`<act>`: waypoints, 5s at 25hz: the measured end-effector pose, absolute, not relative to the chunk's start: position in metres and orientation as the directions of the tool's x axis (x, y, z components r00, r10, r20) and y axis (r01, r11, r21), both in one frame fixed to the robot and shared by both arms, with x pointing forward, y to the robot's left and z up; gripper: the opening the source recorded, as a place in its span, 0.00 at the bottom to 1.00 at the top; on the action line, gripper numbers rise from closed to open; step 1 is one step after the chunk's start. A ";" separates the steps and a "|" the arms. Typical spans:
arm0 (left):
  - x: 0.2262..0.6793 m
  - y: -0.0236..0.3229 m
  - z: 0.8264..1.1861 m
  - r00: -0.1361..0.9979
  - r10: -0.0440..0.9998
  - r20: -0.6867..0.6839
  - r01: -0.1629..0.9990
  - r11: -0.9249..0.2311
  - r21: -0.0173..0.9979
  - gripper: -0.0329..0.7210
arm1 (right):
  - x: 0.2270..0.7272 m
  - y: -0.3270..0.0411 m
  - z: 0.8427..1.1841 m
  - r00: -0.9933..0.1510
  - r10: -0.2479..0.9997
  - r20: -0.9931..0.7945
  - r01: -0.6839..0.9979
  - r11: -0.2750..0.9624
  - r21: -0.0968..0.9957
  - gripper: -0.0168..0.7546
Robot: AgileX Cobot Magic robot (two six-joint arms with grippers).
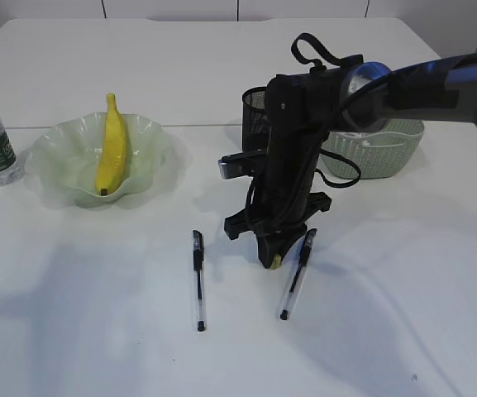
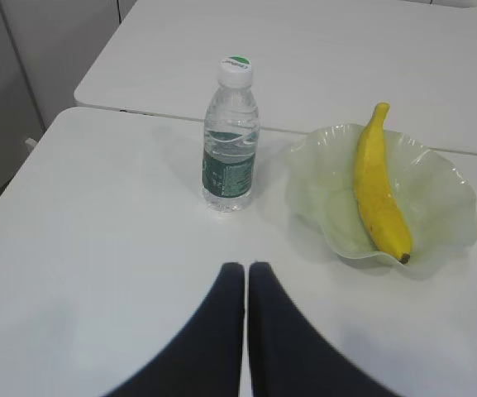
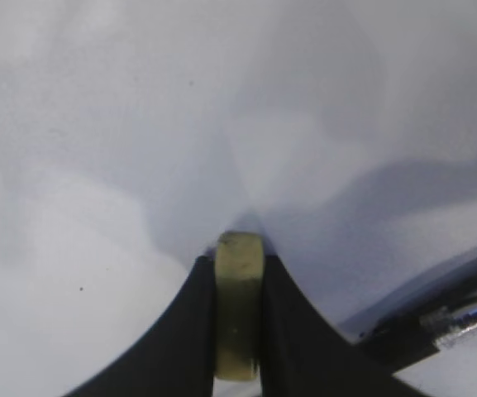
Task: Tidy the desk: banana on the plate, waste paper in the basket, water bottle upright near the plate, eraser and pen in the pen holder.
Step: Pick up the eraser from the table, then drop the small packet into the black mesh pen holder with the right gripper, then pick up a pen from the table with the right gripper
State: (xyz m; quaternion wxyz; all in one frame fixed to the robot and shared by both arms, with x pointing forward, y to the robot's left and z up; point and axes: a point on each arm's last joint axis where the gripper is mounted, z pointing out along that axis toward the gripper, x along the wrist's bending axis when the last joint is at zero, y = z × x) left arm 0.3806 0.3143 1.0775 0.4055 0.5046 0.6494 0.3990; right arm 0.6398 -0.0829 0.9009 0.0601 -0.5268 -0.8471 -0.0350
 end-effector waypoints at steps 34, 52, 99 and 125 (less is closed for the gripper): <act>0.381 0.314 1.078 -0.162 0.979 -0.124 0.332 0.172 0.927 0.01 | 0.704 -0.064 1.040 -0.467 0.876 0.117 0.756 0.327 0.568 0.12; 0.382 0.314 1.081 -0.145 0.984 -0.106 0.293 0.146 0.945 0.01 | 0.763 -0.138 1.042 -0.308 0.947 0.091 0.619 0.127 0.775 0.12; 0.385 0.312 1.091 -0.107 0.988 -0.114 0.191 0.133 0.972 0.01 | 0.792 -0.134 0.971 -0.279 0.953 0.117 0.578 0.070 0.813 0.36; 0.385 0.312 1.092 -0.105 0.988 -0.114 0.186 0.132 0.974 0.01 | 0.760 -0.152 1.098 -0.314 0.949 0.033 0.600 0.172 0.781 0.36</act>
